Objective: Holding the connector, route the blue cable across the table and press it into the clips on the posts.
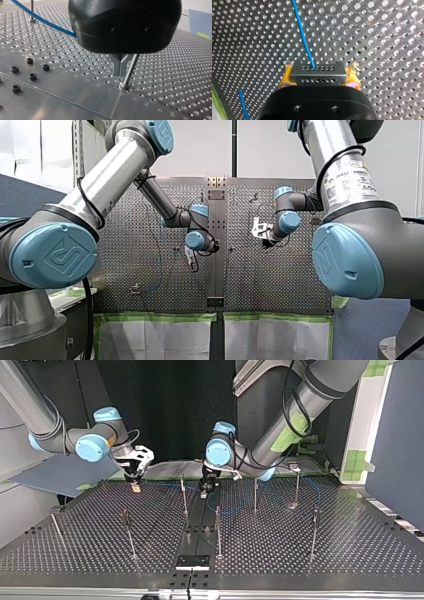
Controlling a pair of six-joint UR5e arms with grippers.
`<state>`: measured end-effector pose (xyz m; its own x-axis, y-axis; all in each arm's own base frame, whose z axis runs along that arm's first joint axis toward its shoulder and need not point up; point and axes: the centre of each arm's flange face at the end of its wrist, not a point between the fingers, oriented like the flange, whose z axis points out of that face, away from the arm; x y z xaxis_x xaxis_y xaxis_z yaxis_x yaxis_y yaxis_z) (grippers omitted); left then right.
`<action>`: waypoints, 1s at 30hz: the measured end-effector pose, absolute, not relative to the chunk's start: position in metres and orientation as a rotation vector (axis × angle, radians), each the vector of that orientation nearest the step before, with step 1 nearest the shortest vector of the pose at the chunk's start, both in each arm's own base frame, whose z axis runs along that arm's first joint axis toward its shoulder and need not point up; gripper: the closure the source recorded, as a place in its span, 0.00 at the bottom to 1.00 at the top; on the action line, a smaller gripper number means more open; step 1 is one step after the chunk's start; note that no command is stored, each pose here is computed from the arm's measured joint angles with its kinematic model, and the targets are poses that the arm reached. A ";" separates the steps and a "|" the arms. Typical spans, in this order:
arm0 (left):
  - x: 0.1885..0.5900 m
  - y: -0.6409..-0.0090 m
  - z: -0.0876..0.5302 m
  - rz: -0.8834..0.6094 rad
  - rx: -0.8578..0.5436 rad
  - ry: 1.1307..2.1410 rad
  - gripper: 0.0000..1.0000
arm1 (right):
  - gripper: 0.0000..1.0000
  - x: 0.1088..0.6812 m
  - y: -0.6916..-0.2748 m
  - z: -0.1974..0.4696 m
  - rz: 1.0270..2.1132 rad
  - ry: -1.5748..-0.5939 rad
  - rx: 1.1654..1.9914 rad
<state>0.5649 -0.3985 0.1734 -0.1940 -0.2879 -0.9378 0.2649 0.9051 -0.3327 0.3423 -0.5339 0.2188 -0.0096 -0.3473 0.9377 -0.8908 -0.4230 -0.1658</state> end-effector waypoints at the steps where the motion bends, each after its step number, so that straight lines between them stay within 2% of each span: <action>1: 0.565 -0.398 0.173 -0.497 -0.016 1.699 1.00 | 1.00 0.341 -0.535 0.219 1.440 -1.283 1.777; 2: 0.564 -0.399 0.173 -0.496 -0.015 1.702 0.89 | 1.00 0.341 -0.535 0.219 1.440 -1.283 1.776; 3: 0.563 -0.399 0.173 -0.496 -0.014 1.706 0.89 | 1.00 0.340 -0.536 0.219 1.440 -1.283 1.775; 4: 0.562 -0.400 0.172 -0.495 -0.011 1.711 0.78 | 1.00 0.340 -0.536 0.219 1.440 -1.284 1.774; 5: 0.561 -0.400 0.172 -0.495 -0.009 1.715 0.60 | 1.00 0.339 -0.536 0.219 1.439 -1.285 1.774; 6: 0.560 -0.401 0.172 -0.494 -0.006 1.720 0.60 | 1.00 0.339 -0.537 0.219 1.439 -1.285 1.773; 8: 0.556 -0.404 0.171 -0.489 0.005 1.733 0.33 | 1.00 0.339 -0.537 0.219 1.439 -1.285 1.773; 9: 0.555 -0.405 0.170 -0.486 0.010 1.738 0.33 | 1.00 0.339 -0.537 0.219 1.439 -1.285 1.773; 10: 0.552 -0.406 0.170 -0.480 0.019 1.745 0.19 | 1.00 0.338 -0.537 0.220 1.439 -1.286 1.772; 11: 0.551 -0.407 0.169 -0.476 0.025 1.752 0.00 | 1.00 0.338 -0.537 0.220 1.438 -1.287 1.771; 21: 0.529 -0.418 0.180 -0.407 0.094 1.800 0.00 | 1.00 0.332 -0.540 0.219 1.429 -1.298 1.768; 30: 0.494 -0.439 0.205 -0.378 0.154 1.828 0.00 | 1.00 0.321 -0.544 0.218 1.407 -1.323 1.763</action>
